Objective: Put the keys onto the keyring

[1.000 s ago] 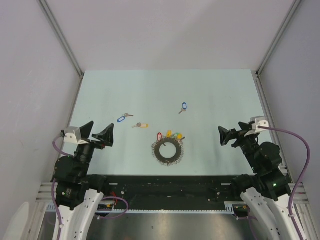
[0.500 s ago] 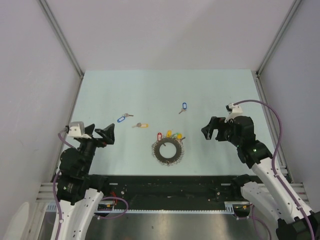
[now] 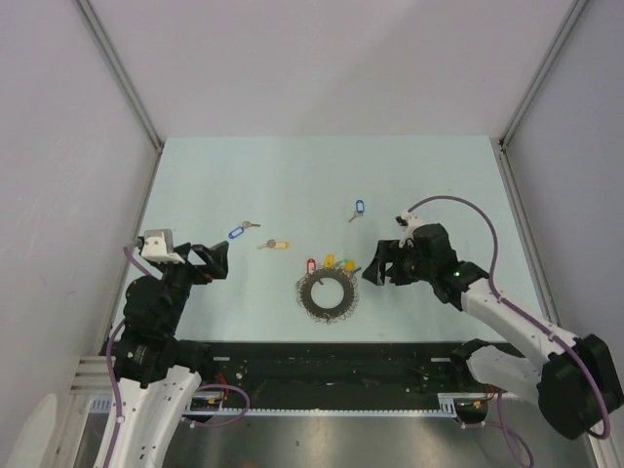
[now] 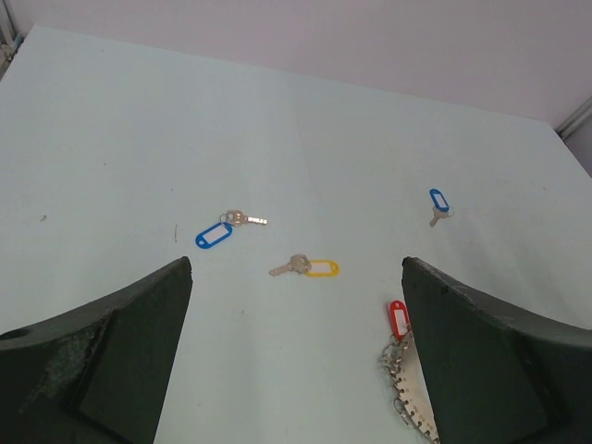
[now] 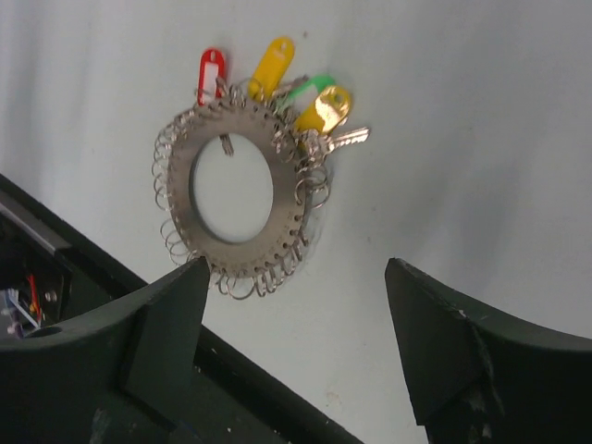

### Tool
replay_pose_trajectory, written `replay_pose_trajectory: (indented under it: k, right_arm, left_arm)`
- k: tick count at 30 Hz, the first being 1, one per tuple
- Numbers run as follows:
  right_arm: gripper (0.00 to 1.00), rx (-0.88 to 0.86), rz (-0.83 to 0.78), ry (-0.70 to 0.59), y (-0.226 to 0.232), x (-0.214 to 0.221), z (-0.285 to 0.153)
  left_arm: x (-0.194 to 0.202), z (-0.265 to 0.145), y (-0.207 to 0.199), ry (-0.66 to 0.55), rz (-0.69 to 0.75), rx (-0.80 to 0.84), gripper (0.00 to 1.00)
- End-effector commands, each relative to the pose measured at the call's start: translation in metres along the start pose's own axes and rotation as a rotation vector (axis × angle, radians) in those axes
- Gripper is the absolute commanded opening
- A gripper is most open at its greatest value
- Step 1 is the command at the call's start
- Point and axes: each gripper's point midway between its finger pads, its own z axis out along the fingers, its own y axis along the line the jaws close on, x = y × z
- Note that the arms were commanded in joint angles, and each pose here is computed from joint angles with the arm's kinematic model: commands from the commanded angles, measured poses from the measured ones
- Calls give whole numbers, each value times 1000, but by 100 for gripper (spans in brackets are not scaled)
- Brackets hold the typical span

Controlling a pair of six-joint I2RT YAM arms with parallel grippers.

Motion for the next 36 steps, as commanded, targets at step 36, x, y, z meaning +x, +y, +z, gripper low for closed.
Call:
replay_pose_trajectory:
  k: [36]
  right_arm:
    - [49,-25,-288,218,34,28,78]
  left_arm:
    - [-18,-6,-13,-47,-18,60,100]
